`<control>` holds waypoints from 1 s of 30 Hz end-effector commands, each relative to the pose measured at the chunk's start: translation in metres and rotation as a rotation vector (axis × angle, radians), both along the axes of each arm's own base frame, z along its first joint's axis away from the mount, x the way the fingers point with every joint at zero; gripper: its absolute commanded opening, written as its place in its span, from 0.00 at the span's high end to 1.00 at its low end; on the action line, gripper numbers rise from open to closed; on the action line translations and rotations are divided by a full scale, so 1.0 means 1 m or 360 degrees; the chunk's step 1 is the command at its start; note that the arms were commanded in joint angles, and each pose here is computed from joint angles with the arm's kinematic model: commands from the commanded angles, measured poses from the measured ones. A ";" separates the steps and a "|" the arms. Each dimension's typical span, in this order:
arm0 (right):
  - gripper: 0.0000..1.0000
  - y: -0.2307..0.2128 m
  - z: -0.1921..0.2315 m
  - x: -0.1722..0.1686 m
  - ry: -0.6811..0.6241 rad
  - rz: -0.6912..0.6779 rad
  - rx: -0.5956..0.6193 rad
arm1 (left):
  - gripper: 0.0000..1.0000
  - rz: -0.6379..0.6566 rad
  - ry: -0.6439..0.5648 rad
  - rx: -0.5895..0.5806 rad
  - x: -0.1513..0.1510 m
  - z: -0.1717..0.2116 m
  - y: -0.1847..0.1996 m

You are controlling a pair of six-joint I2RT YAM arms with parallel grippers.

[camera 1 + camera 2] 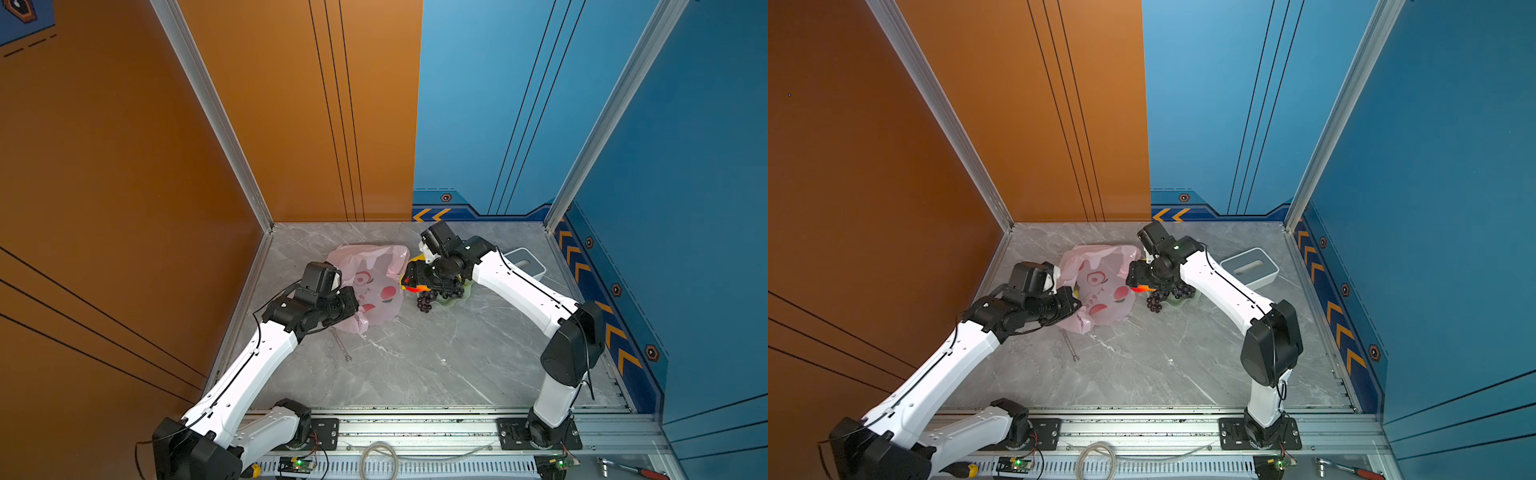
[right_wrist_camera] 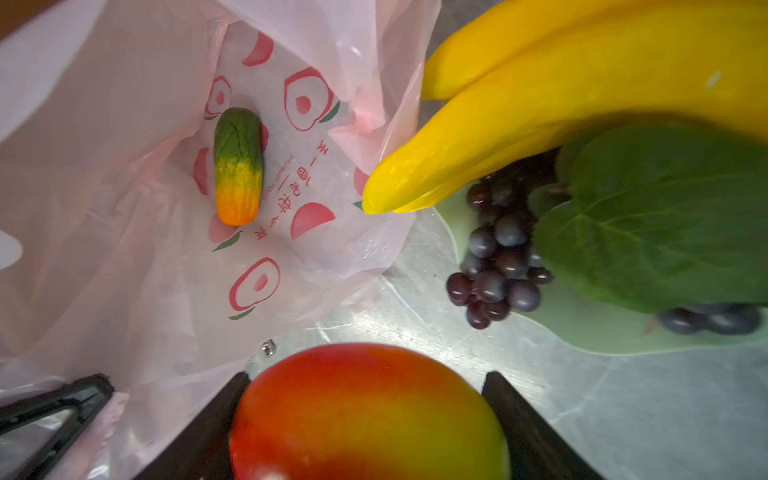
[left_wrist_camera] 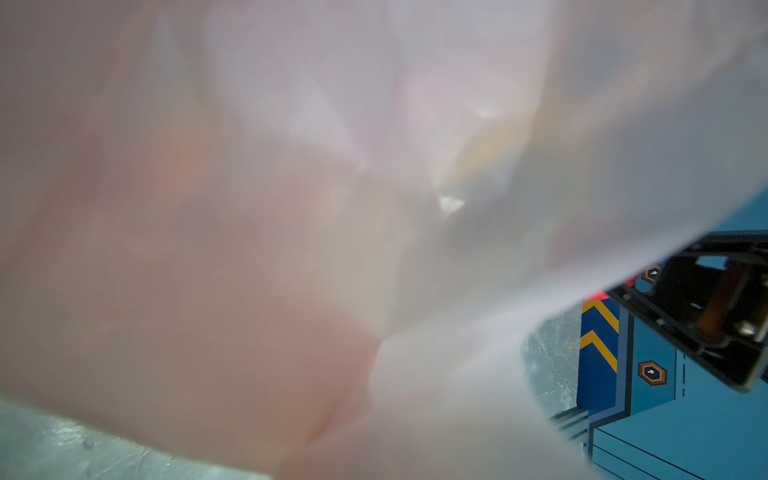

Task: Place the fruits into the plastic bag
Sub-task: 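Carry the mango toward the bag opening held by the left gripper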

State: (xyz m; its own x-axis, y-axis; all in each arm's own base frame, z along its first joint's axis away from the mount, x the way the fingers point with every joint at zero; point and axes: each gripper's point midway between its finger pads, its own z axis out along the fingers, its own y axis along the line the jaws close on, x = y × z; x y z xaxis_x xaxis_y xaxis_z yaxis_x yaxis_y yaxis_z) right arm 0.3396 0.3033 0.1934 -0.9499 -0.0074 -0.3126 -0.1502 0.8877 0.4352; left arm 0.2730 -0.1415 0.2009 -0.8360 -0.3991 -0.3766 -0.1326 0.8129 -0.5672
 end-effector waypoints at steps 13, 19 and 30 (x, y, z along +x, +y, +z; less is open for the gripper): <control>0.22 0.055 0.007 -0.008 0.0179 -0.0134 0.0586 | 1.00 0.0027 -0.0019 -0.0006 -0.006 -0.001 0.000; 0.22 0.078 0.003 -0.001 0.0244 -0.0174 0.0729 | 1.00 0.0031 -0.0023 -0.0016 -0.005 0.000 -0.002; 0.23 0.128 -0.014 -0.003 0.0333 -0.0118 0.0803 | 1.00 0.0024 -0.0030 -0.0026 -0.005 0.002 -0.002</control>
State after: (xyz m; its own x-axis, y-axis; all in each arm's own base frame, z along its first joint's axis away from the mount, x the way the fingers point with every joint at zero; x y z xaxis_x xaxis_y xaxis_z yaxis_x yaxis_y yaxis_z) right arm 0.3282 0.4173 0.1651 -0.9858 0.1584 -0.0561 0.0529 0.6091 0.7913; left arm 0.2691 -0.1442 0.2027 -0.8270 -0.4166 -0.3774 -0.1373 0.8007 -0.5831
